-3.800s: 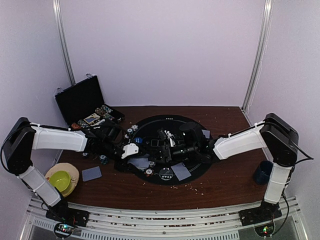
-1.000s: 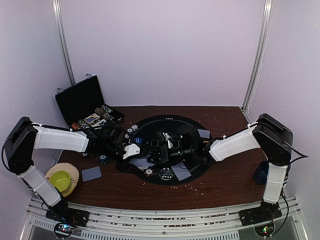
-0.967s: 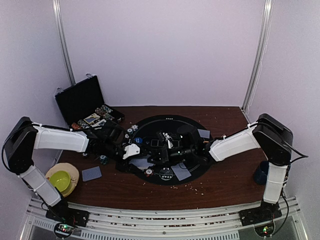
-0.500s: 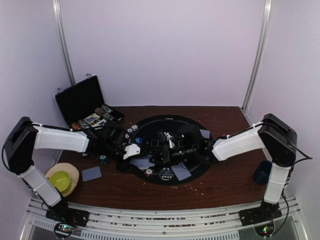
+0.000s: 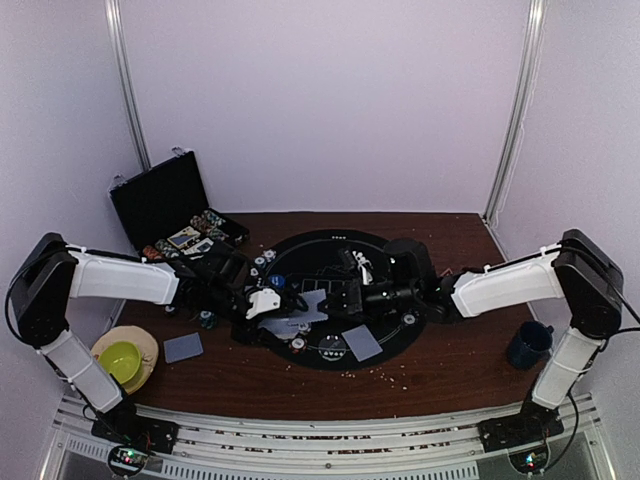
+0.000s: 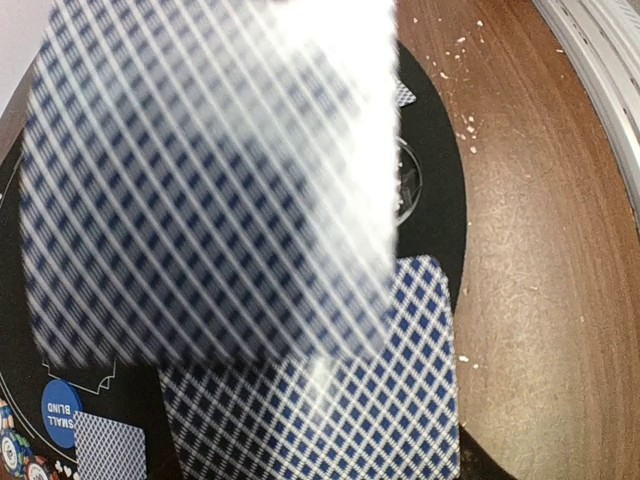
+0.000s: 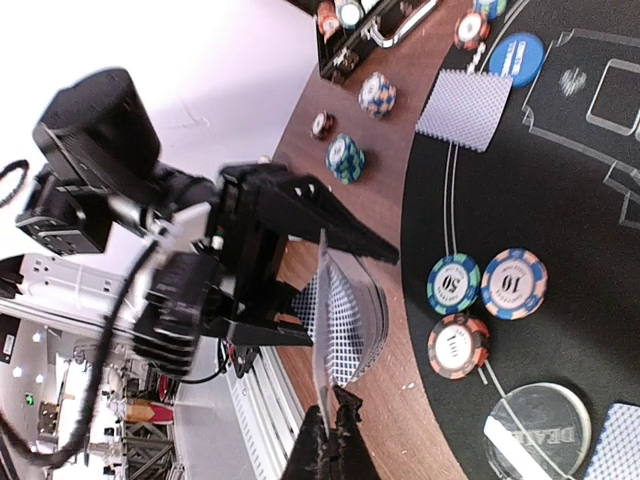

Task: Distribute texas hold em gaming equipment
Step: Pick up the poker card from the face-down deck piles, then distribute the poker card in the small blind area.

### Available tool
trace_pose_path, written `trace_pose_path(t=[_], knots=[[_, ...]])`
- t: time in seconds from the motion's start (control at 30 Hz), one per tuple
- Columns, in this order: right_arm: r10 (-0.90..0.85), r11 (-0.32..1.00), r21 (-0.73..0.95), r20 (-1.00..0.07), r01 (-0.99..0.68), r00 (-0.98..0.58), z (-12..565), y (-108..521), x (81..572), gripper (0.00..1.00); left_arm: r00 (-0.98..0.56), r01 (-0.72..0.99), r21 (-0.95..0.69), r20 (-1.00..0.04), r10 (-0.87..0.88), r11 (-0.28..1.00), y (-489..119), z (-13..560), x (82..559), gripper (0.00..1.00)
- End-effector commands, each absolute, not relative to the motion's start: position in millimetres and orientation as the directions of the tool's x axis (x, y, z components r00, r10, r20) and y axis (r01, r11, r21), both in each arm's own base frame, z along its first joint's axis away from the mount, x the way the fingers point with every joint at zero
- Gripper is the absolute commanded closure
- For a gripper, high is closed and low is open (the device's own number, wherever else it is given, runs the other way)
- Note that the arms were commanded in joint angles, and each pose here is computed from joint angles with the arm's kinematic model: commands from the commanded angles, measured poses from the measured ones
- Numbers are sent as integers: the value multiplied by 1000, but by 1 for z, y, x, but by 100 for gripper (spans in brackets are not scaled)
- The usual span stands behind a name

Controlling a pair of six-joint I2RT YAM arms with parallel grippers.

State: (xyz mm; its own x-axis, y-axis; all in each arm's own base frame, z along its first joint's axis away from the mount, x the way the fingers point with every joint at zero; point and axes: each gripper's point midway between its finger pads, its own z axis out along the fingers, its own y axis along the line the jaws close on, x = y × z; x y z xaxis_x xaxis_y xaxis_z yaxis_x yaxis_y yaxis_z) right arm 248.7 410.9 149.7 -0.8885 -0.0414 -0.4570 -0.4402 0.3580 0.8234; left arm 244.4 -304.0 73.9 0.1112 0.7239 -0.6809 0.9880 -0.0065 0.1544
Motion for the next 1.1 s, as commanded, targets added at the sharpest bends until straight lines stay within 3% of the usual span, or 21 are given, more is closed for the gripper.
trace_pose_path(t=[0.0,0.37,0.63,1.07], knots=[[23,362,803,-516,-474,-856,177,390,263,100,116,985,170,-684,720,3,-306,77,251,48],[140,450,778,-546,-439,-826,182,359,315,100,126,982,189,-689,714,8,-305,85,252,48],[76,360,853,-430,-378,-899,140,417,347,100,131,975,220,-692,710,34,-302,99,255,48],[58,236,914,-353,-330,-934,108,497,370,100,149,971,235,-714,684,35,-303,113,251,48]])
